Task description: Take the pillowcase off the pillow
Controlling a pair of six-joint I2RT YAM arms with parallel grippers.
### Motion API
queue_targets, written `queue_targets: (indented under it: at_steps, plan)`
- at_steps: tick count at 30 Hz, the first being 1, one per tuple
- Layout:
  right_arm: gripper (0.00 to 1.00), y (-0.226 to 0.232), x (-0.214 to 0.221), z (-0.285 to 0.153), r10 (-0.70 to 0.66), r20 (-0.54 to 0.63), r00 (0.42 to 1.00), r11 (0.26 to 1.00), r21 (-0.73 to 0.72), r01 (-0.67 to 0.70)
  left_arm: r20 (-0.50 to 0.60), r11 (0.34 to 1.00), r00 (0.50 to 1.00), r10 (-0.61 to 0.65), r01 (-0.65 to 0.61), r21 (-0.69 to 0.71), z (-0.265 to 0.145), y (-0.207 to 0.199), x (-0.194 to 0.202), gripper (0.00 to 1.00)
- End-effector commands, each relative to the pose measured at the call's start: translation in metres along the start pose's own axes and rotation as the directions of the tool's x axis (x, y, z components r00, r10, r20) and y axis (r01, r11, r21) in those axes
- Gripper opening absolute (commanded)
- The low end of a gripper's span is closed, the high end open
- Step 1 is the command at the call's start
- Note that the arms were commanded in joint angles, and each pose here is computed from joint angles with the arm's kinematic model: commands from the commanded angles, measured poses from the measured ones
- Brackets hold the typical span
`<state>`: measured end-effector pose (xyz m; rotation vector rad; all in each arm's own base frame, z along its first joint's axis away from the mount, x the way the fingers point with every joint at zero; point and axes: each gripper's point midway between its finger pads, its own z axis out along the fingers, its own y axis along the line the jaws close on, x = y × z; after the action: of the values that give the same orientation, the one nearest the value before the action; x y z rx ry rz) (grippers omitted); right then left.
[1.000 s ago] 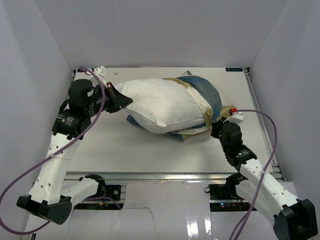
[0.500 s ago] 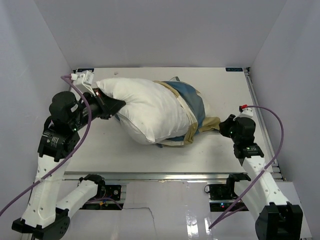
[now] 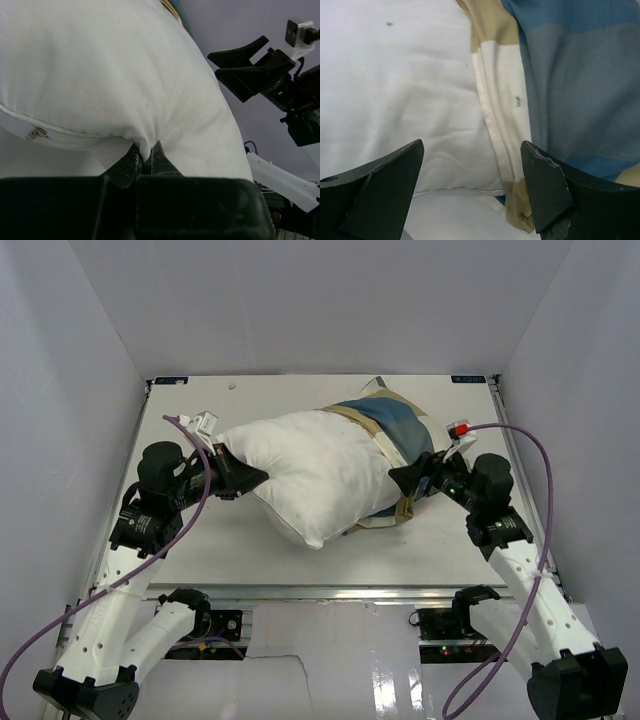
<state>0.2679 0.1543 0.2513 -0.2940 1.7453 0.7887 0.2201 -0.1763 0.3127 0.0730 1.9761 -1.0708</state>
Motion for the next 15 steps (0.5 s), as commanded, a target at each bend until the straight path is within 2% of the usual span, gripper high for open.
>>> queue_targets:
  at_steps: [1, 3, 7, 9, 10, 13, 15]
  plan:
    - [0.84, -0.020, 0.002, 0.018, -0.051, -0.029, 0.998, 0.997, 0.062, 0.053, 0.078, 0.992, 0.995, 0.057, -0.065, 0.105, -0.010, -0.031, -0.022, 0.00]
    - [0.83, -0.043, 0.007, 0.027, -0.056, -0.050, 0.997, 0.987, 0.147, 0.063, 0.077, 0.993, 0.995, 0.058, -0.065, 0.101, -0.010, -0.031, -0.023, 0.00]
    - [0.77, -0.054, -0.007, 0.048, -0.081, -0.024, 0.996, 0.983, 0.163, 0.084, 0.068, 0.993, 0.996, 0.057, -0.063, 0.099, -0.010, -0.030, -0.021, 0.00]
    - [0.72, -0.067, 0.004, 0.060, -0.058, -0.069, 0.996, 0.979, 0.190, 0.070, 0.066, 0.993, 0.996, 0.057, -0.063, 0.103, -0.010, -0.030, -0.020, 0.00]
    - [0.61, -0.072, 0.000, 0.063, -0.060, -0.062, 0.996, 0.975, 0.209, 0.072, 0.067, 0.992, 0.996, 0.059, -0.066, 0.103, -0.010, -0.031, -0.020, 0.00]
    - [0.38, -0.118, -0.003, 0.062, -0.043, -0.056, 0.997, 0.917, 0.394, 0.061, 0.071, 0.992, 0.995, 0.076, -0.083, 0.096, -0.015, -0.034, -0.023, 0.00]
    - [0.21, -0.160, -0.017, 0.054, 0.029, -0.009, 1.000, 0.874, 0.486, -0.021, 0.068, 0.986, 0.994, 0.087, -0.095, 0.134, -0.025, -0.050, -0.028, 0.00]
